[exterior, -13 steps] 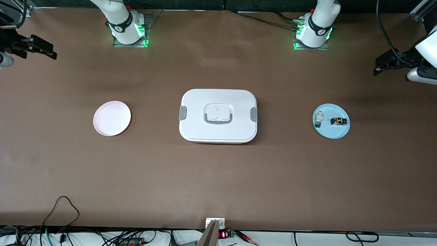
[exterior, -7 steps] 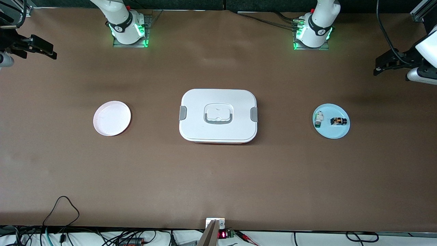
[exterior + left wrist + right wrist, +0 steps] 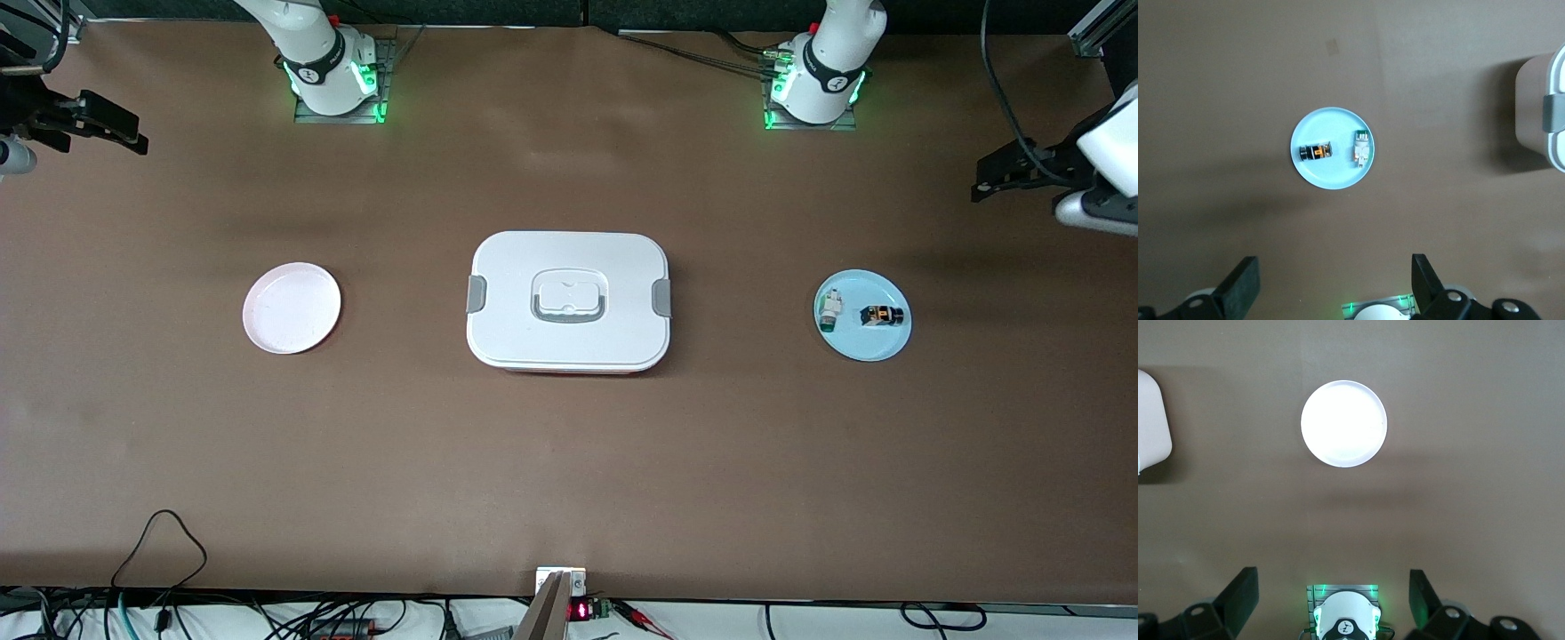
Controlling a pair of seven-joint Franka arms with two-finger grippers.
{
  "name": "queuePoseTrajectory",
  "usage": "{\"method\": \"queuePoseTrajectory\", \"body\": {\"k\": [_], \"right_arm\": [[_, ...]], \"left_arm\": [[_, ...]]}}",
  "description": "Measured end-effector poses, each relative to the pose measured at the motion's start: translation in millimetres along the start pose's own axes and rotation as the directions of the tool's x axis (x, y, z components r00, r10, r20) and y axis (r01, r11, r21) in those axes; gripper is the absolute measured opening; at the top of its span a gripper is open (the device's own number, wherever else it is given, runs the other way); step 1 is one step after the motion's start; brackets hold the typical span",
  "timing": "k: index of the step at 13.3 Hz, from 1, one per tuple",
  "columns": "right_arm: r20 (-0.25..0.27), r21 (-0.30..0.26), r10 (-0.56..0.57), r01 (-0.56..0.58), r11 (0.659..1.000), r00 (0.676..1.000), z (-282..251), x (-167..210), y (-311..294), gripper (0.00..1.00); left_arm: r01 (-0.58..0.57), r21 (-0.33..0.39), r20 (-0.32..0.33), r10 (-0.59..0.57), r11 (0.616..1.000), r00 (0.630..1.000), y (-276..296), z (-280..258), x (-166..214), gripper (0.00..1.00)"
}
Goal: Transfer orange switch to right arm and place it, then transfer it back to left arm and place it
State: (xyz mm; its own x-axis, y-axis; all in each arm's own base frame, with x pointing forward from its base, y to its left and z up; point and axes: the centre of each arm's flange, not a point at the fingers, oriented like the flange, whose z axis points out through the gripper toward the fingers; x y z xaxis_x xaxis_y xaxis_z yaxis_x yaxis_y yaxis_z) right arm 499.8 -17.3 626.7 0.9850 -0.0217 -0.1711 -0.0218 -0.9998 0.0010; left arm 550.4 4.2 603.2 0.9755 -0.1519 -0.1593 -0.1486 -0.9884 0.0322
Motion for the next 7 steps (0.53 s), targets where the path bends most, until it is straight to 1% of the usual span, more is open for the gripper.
{"method": "queuePoseTrajectory", "body": {"k": [4,7], "right_arm": [[0.000,0.001,0.005,-0.005,1.000,1.000,0,0,2,1.00],[0.000,0.001,0.006,-0.006,1.000,1.000,0,0,3,1.00]], "left_arm": [[0.007,-0.025,0.120,-0.004,1.000,0.993,-10,60,34,1.00],[0.012,-0.040,0.194,-0.004,0.999,0.981,-16,104,56,1.00]]}}
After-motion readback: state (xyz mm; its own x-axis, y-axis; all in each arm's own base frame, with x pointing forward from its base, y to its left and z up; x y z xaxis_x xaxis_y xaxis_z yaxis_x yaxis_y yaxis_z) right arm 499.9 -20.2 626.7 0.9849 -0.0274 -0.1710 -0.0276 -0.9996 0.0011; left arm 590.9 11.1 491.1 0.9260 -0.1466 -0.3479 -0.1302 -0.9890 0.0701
